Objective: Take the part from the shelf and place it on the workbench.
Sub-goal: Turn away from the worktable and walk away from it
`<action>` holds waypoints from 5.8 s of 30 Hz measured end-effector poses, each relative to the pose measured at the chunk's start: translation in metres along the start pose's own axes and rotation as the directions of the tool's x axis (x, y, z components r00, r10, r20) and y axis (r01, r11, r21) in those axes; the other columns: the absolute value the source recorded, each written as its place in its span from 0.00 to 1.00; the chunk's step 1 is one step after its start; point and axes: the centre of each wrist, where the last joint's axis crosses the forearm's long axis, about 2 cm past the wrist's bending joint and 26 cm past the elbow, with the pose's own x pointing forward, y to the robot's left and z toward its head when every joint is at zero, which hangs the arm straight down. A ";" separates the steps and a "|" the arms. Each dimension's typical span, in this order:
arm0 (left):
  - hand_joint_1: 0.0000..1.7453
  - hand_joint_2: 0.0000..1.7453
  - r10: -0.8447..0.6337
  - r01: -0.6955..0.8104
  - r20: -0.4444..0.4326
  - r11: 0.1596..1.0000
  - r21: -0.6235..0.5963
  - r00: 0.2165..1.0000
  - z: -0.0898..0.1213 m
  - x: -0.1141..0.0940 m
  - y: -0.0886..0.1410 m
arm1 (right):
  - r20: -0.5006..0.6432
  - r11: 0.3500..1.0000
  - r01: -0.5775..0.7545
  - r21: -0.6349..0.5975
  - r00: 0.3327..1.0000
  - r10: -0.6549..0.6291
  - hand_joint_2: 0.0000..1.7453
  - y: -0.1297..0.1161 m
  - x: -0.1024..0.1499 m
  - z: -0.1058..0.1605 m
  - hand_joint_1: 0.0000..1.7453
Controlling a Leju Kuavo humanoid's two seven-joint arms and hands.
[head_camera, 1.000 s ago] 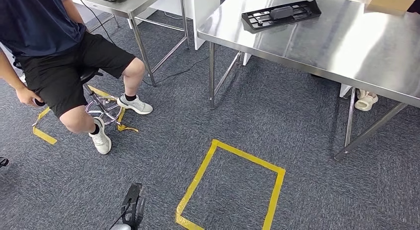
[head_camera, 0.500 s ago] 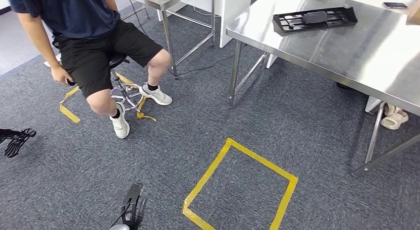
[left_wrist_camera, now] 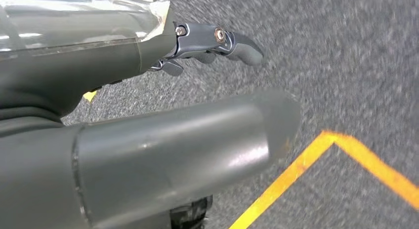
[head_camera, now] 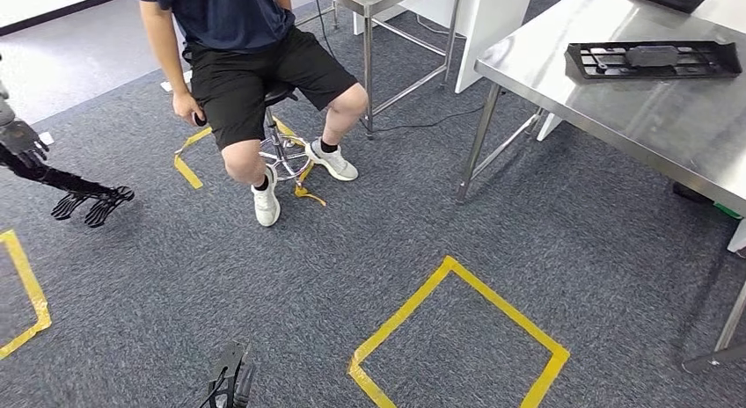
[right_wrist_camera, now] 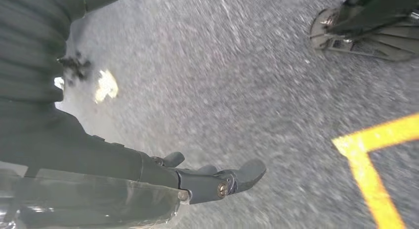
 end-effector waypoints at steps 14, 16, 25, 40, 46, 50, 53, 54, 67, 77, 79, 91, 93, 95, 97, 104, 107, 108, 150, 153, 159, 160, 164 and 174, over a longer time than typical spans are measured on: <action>0.00 0.00 -0.018 0.018 0.002 1.000 0.003 1.000 -0.001 0.003 0.008 | 0.000 1.000 -0.020 0.012 1.000 0.020 1.00 -0.002 -0.002 -0.001 0.00; 0.00 0.00 -0.017 0.017 0.008 1.000 0.004 1.000 -0.001 0.006 0.008 | 0.004 1.000 -0.022 0.012 1.000 0.022 1.00 -0.002 0.000 -0.001 0.00; 0.00 0.00 -0.015 0.015 0.012 1.000 0.008 1.000 -0.002 0.009 0.010 | 0.006 1.000 -0.023 0.021 1.000 0.022 1.00 0.002 0.001 0.000 0.00; 0.00 0.00 -0.028 0.028 -0.016 1.000 0.004 0.999 -0.001 0.001 0.009 | -0.002 0.999 -0.009 0.031 1.000 0.009 1.00 0.004 0.000 0.001 0.00; 0.00 0.00 -0.030 0.030 -0.025 1.000 -0.004 0.999 -0.001 0.003 0.008 | -0.002 0.999 -0.006 0.035 1.000 0.006 1.00 0.004 0.000 0.001 0.00; 0.00 0.00 -0.035 0.034 -0.029 0.999 -0.008 0.999 -0.002 0.006 0.010 | 0.007 1.000 0.000 0.028 1.000 0.000 1.00 0.003 0.002 0.001 0.00; 0.00 0.00 -0.028 0.028 -0.021 1.000 -0.001 0.999 -0.003 0.013 0.011 | 0.010 1.000 -0.001 0.026 1.000 0.001 1.00 0.006 0.002 0.001 0.00; 0.00 0.00 -0.025 0.025 -0.019 1.000 0.002 1.000 -0.003 0.014 0.012 | 0.010 1.000 -0.002 0.028 1.000 0.002 1.00 0.006 0.002 0.002 0.00; 0.00 0.00 -0.007 0.005 0.038 0.999 0.050 0.999 -0.005 0.024 0.021 | 0.020 1.000 0.013 0.016 1.000 -0.014 1.00 -0.003 0.009 -0.001 0.00; 0.00 0.00 -0.028 0.025 0.053 0.998 0.055 0.998 -0.005 0.021 0.019 | 0.010 1.000 -0.016 0.025 1.000 0.016 1.00 -0.006 0.008 -0.002 0.00; 0.00 0.00 -0.031 0.028 0.052 0.998 0.057 0.998 -0.005 0.019 0.019 | 0.010 1.000 -0.019 0.025 1.000 0.019 1.00 -0.007 0.008 -0.002 0.00; 0.00 0.00 -0.031 0.029 0.019 0.997 0.070 0.999 -0.002 -0.004 0.018 | 0.020 0.999 -0.052 0.011 0.998 0.052 1.00 -0.010 0.016 -0.003 0.00; 0.00 0.00 -0.030 0.029 0.018 0.997 0.069 0.999 -0.002 -0.004 0.017 | 0.020 0.999 -0.052 0.010 0.998 0.052 1.00 -0.010 0.016 -0.003 0.00; 0.00 0.00 -0.030 0.029 0.018 0.997 0.069 0.999 -0.002 -0.004 0.017 | 0.019 0.999 -0.052 0.010 0.998 0.052 1.00 -0.010 0.016 -0.003 0.00; 0.00 0.00 -0.029 0.028 0.012 0.997 0.071 0.999 -0.002 -0.006 0.018 | 0.020 0.999 -0.050 0.010 0.999 0.050 1.00 -0.010 0.016 -0.003 0.00; 0.00 0.00 -0.029 0.030 -0.004 0.998 0.063 1.000 0.000 -0.012 0.009 | 0.007 0.999 -0.046 0.018 0.999 0.046 1.00 -0.008 0.010 -0.003 0.00; 0.00 0.00 -0.029 0.029 -0.012 0.998 0.060 1.000 0.000 -0.014 0.004 | 0.005 0.999 -0.045 0.017 0.999 0.045 1.00 -0.008 0.010 -0.003 0.00; 0.00 0.00 -0.028 0.029 -0.011 0.998 0.057 1.000 0.001 -0.012 0.001 | 0.005 0.999 -0.045 0.017 0.999 0.045 1.00 -0.008 0.010 -0.003 0.00; 0.00 0.00 -0.059 0.058 0.009 0.998 0.026 0.998 0.001 0.010 -0.010 | -0.009 0.999 -0.047 0.023 0.999 0.048 1.00 -0.002 0.008 -0.001 0.00; 0.00 0.00 -0.066 0.066 0.006 0.997 0.029 0.998 0.001 0.010 -0.010 | -0.013 0.998 -0.051 0.022 0.999 0.051 1.00 -0.002 0.008 -0.001 0.00; 0.00 0.00 -0.076 0.076 0.010 0.996 0.038 0.997 0.000 0.012 -0.007 | -0.007 0.998 -0.051 0.025 0.999 0.051 1.00 -0.002 0.014 -0.001 0.00; 0.00 0.00 -0.077 0.076 0.010 0.996 0.040 0.997 0.000 0.012 -0.006 | -0.007 0.998 -0.051 0.025 0.999 0.051 1.00 -0.002 0.015 -0.001 0.00; 0.00 0.00 -0.077 0.076 0.015 0.996 0.041 0.997 0.000 0.014 -0.006 | -0.012 0.998 -0.051 0.028 0.999 0.052 1.00 -0.001 0.012 -0.001 0.00; 0.00 0.00 -0.082 0.080 0.033 0.996 0.048 0.996 0.000 0.019 -0.007 | -0.005 0.998 -0.049 0.026 0.999 0.049 1.00 -0.001 0.016 -0.001 0.00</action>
